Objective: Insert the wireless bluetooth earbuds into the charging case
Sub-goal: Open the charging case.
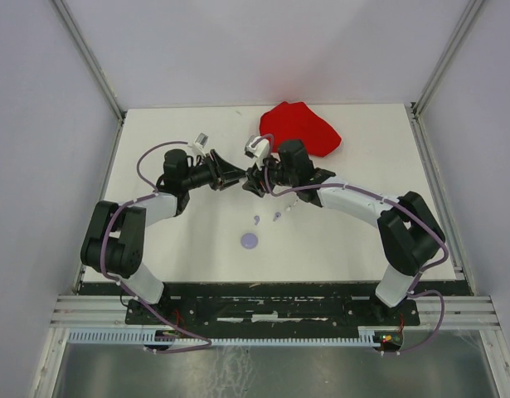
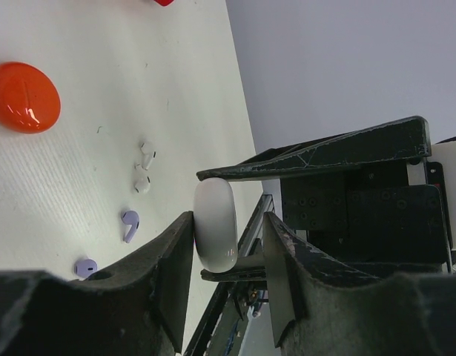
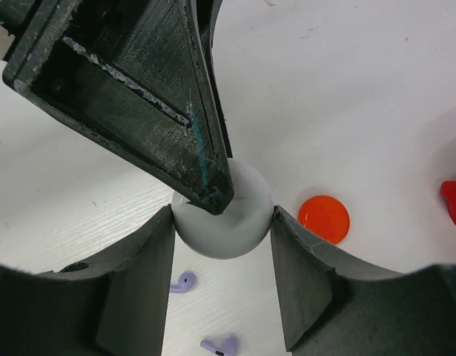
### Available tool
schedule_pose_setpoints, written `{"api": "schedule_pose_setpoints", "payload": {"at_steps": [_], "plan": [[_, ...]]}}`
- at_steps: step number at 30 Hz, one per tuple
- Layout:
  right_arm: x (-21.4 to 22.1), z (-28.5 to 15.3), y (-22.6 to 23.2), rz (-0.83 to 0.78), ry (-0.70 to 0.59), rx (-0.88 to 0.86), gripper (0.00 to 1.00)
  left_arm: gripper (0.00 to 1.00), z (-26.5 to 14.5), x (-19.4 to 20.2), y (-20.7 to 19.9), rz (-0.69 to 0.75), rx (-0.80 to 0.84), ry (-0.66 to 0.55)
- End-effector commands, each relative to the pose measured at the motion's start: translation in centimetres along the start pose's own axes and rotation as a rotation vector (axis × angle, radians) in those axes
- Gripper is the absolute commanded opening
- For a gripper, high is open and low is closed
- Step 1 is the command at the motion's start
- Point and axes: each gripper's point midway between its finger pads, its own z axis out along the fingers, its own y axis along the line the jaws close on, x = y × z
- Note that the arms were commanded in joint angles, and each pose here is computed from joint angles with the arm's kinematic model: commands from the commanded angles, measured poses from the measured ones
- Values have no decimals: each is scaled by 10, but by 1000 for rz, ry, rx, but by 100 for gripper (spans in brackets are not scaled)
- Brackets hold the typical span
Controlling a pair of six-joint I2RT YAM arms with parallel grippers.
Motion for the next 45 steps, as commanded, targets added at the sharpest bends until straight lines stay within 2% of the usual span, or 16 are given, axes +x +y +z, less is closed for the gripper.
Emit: {"api": "schedule_pose_setpoints", "payload": {"at_steps": [1,23,36,38,41,44,45], "plan": [[-30,-11,0,-29,-82,0,44,47,2,-3,-11,29,44,-1],[-28,-18,-2,-30,-82,8,44,44,2,-8,-11,21,40,-26],[-28,-18,-2,-29,-82,7,44,37,3,-8,-8,15,36,-26],[-28,-18,-2,-31,-83,8,44,33,4,-8,-7,14,36,-26],[-29,-18,-3,-29,-84,11,45,22,4,-8,-8,14,40,-25],[-31,-19,-6,-18,-88,31,63,4,4,-7,-6,12,39,-22],[-34,-20,-8,-13,-95,39,72,3,4,-7,-5,10,37,-22]]}}
